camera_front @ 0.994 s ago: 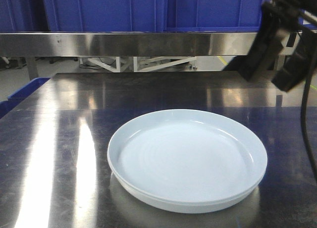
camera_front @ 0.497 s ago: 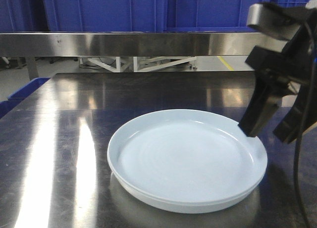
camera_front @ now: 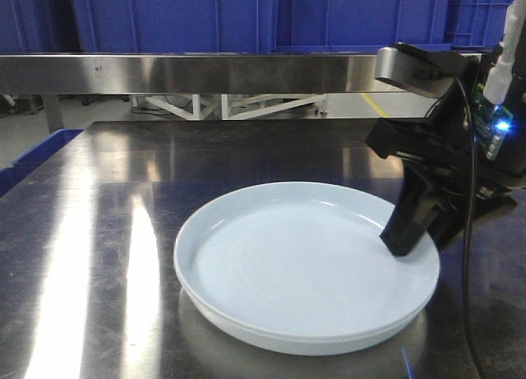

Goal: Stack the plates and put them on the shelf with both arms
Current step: 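Lower the right gripper onto the rim of the plate stack and grasp, then lift the plate stack off the table with the right gripper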

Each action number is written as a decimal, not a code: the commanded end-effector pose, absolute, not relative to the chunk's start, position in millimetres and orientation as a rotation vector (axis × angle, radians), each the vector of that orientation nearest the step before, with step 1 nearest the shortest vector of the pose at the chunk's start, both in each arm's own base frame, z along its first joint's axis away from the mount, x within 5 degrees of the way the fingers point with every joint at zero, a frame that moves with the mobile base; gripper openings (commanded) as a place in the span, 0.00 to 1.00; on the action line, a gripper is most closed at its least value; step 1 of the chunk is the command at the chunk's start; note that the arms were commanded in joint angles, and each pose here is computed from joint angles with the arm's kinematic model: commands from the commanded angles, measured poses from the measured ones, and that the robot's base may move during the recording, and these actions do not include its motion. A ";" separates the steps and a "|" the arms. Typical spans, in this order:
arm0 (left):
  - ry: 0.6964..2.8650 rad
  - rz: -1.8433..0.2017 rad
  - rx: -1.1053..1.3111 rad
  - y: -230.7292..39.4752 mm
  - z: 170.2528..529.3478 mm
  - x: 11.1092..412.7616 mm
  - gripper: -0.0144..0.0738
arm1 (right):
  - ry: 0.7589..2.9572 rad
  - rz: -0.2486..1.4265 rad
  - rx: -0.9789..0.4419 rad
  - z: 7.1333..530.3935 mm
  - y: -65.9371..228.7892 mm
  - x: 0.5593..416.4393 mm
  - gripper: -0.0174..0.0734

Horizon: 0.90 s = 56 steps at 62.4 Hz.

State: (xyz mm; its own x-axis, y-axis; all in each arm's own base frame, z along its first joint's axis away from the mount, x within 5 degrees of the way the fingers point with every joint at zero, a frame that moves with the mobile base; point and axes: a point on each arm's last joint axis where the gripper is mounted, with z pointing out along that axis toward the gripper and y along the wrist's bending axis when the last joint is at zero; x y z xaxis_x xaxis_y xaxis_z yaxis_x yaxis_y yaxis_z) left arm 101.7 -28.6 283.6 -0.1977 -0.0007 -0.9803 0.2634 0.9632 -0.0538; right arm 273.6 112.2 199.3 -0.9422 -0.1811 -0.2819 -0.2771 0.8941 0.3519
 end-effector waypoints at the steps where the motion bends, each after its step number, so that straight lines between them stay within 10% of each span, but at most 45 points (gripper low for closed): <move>1: 1.627 -0.243 0.170 -27.5 303.3 103.1 0.26 | 2.766 0.604 -0.348 212.8 114.6 274.3 0.28; 56: 1.619 -0.242 0.168 -27.4 304.0 103.2 0.26 | 2.098 0.564 -0.306 355.8 88.1 208.9 0.25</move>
